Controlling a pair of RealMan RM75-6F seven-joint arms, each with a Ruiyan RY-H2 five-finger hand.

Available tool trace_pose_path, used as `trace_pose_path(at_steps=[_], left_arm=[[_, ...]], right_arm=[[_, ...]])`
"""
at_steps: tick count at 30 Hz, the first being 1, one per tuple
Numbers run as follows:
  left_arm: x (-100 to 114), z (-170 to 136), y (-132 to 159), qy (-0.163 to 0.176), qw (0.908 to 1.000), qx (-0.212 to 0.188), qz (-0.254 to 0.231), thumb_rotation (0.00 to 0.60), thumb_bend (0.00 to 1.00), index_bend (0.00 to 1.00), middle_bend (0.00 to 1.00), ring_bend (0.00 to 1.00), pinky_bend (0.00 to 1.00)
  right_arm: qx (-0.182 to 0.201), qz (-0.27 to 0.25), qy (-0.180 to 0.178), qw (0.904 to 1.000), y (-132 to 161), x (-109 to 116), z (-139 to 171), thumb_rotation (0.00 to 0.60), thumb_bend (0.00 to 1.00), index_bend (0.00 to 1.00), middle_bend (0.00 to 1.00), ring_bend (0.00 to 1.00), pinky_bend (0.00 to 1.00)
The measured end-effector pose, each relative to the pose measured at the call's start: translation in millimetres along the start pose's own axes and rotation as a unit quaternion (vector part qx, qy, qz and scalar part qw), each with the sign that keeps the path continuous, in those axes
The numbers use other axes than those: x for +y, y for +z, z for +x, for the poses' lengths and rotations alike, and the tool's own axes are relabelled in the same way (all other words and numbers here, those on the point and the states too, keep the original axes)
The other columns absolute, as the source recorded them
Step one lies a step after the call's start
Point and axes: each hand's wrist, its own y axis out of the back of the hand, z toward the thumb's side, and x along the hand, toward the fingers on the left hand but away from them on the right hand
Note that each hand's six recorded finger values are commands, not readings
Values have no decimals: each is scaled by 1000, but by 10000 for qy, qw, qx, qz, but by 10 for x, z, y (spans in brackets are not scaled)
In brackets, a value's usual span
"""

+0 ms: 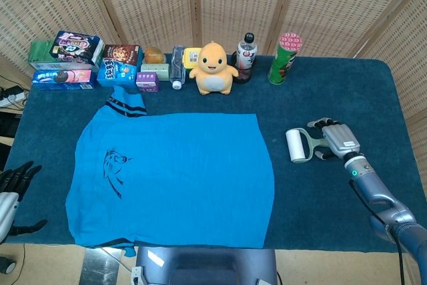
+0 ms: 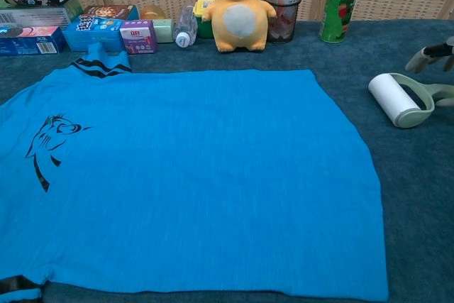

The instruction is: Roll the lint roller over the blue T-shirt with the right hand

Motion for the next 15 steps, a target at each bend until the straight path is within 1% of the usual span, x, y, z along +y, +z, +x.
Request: trace_pose_path(at_steps=[4, 7, 10, 13, 14, 15], left_arm=[[-9, 36, -2, -35, 10000, 36, 13, 600, 114, 0, 0, 0, 0], [-14, 51, -9, -50, 10000, 68, 9, 600, 113, 0, 0, 0, 0], [-26, 66, -10, -84, 9999, 87, 16, 600, 113, 0, 0, 0, 0], [-29, 74, -12, -95, 9999, 102, 10, 600, 113, 0, 0, 0, 0], [-28, 77, -17, -96, 9999, 117, 3, 600, 113, 0, 0, 0, 0], [-27, 80, -20, -98, 9999, 127, -4, 600, 112, 0, 0, 0, 0]], right_arm=[[37, -19, 130, 9999, 25, -88, -19, 600, 337, 253, 290, 213, 255], [108, -20, 202, 9997, 66, -137, -23, 600, 371, 262, 310, 238, 284], [127, -25, 270, 9996, 92, -169, -40, 600, 443, 281, 345, 298, 354], [128, -40, 326, 9994, 125, -212, -74, 600, 547, 312, 402, 389, 463], [129, -30, 331, 9994, 131, -222, -83, 600, 568, 318, 413, 402, 476], [130, -17, 336, 9993, 137, -234, -90, 600, 638, 342, 449, 447, 522]])
